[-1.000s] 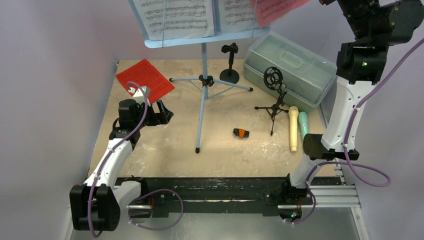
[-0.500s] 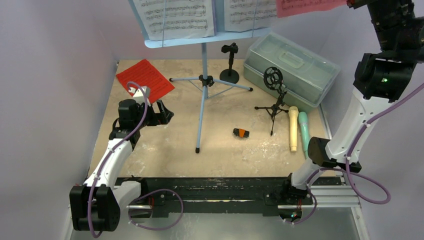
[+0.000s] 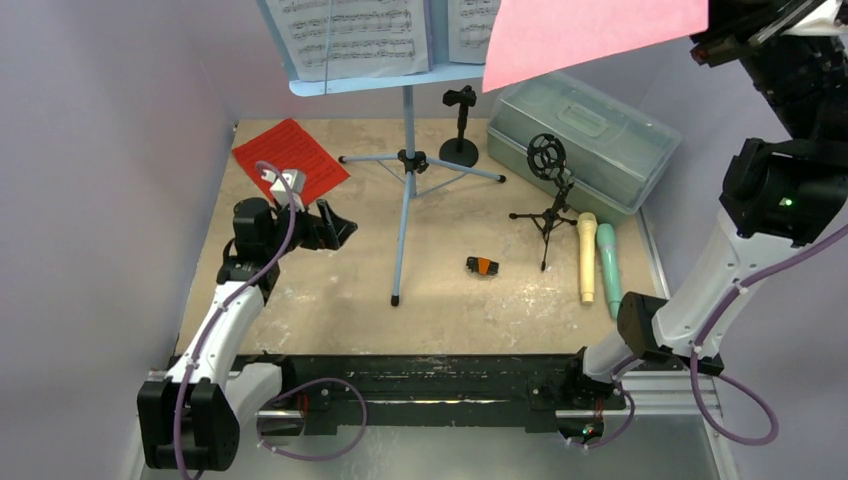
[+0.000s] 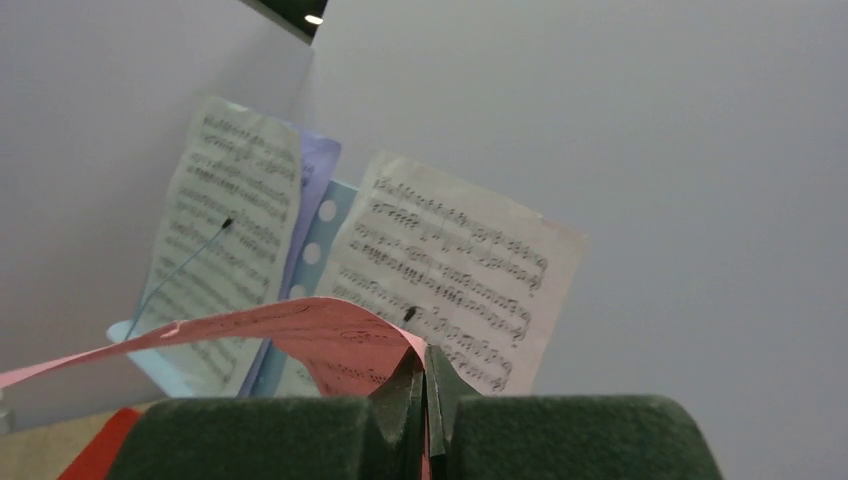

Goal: Pack up the instrument practice props
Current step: Pick up the sheet music from the music stand.

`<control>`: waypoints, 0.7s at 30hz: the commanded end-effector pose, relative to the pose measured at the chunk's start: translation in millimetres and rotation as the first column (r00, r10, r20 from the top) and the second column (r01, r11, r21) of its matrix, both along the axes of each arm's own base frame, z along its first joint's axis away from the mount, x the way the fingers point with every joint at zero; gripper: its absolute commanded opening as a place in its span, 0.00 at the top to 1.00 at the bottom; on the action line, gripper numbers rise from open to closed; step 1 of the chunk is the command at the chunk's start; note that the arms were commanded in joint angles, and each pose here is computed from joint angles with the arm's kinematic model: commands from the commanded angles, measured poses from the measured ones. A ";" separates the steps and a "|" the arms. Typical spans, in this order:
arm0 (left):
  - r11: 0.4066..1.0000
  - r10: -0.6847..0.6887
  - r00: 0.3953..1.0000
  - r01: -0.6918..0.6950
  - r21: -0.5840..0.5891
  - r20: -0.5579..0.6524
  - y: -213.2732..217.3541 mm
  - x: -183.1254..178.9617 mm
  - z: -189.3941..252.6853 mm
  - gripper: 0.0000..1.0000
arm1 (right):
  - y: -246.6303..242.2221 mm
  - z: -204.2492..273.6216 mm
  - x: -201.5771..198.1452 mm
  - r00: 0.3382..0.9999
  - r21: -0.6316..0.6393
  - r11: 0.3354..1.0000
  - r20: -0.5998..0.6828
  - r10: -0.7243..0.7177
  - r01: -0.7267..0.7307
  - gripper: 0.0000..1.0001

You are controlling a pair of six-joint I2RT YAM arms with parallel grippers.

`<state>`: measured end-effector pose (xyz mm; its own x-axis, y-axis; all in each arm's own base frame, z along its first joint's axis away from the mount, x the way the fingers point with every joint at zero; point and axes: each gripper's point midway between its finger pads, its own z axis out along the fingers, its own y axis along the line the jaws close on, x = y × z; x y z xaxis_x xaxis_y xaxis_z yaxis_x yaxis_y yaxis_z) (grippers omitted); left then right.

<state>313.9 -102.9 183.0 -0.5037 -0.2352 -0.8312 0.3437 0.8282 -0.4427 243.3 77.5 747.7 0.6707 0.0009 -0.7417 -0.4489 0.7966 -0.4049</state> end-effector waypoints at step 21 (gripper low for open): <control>0.856 -0.418 0.631 0.514 0.052 0.654 -172.5 -100.0 115.8 0.02 | 46.3 -302.7 -17.2 0.610 0.040 0.884 -0.709 0.354 -0.466 1.00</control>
<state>210.7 -250.1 278.2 -0.0933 -0.1835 -0.9786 0.8920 0.4213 -0.1640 219.5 118.7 479.6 0.0067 -0.0104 -0.9999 -0.8769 0.4806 -0.0109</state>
